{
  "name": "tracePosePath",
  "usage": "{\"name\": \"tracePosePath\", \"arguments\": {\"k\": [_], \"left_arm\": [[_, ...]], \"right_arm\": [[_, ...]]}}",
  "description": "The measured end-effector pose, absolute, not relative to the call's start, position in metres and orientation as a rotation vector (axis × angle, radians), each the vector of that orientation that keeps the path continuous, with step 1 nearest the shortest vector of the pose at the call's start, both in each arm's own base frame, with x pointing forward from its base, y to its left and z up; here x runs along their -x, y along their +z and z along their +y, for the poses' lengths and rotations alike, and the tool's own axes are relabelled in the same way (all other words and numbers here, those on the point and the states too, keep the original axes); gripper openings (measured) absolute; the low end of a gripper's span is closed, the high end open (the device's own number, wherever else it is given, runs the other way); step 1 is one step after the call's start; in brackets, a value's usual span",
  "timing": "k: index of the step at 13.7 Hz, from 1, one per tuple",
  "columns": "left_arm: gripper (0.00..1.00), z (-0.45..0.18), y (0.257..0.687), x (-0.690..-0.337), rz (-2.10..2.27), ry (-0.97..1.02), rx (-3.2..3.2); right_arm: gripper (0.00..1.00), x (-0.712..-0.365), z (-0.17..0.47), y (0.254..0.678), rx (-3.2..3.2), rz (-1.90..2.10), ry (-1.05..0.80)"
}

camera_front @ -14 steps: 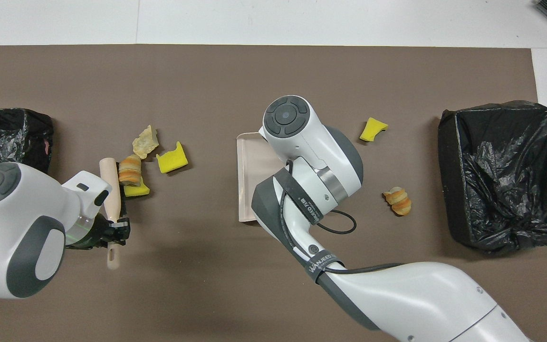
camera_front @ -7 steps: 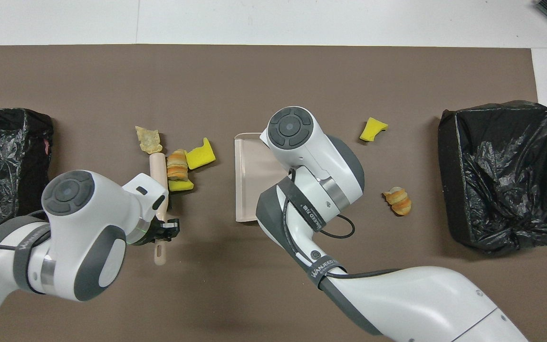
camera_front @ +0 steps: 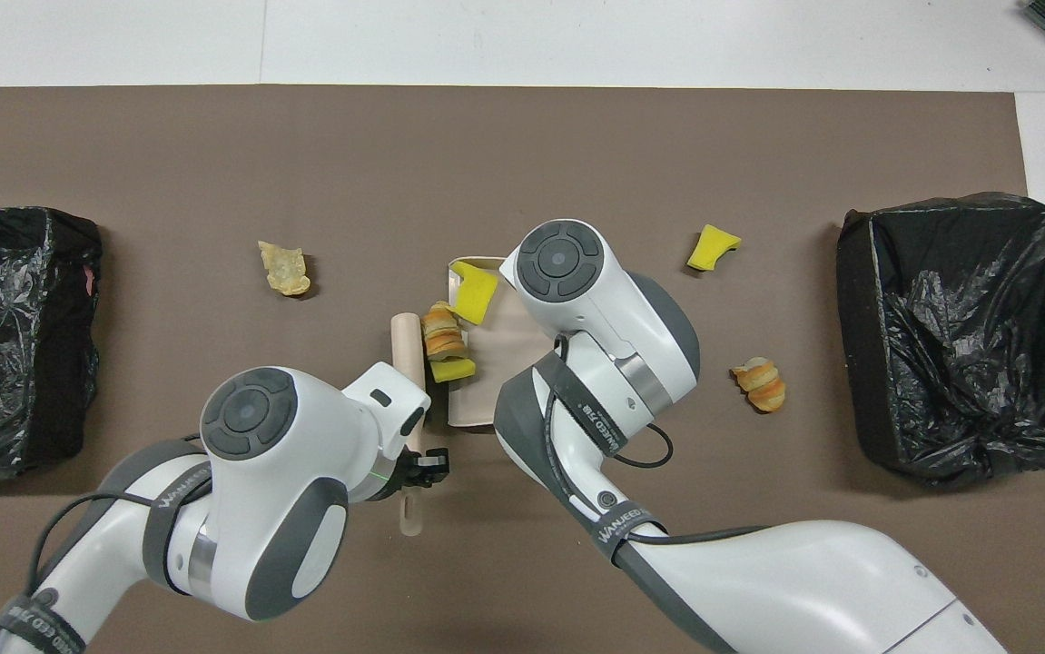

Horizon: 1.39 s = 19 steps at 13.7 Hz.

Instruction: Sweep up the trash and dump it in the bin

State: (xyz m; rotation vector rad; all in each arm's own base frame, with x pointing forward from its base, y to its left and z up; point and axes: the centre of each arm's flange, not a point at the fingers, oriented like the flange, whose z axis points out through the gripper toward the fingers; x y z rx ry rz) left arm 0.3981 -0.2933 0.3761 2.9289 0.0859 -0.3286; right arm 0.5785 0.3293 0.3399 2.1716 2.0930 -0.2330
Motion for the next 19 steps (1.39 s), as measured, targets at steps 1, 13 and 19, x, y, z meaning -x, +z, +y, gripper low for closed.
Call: {"name": "tracePosePath", "arguments": {"k": [1, 13, 19], "left_arm": [[0.27, -0.309, 0.382, -0.392, 0.079, -0.327, -2.904], [0.27, -0.192, 0.469, -0.493, 0.079, -0.244, -3.070], [0.27, -0.071, 0.412, -0.573, -0.037, -0.178, -3.162]], "right_arm": [[0.32, -0.578, 0.329, 0.340, -2.172, 2.093, -0.233], [0.32, -0.576, 0.329, 0.339, -2.172, 2.094, -0.239], [0.32, -0.573, 0.328, 0.337, -2.172, 2.095, -0.253]]}}
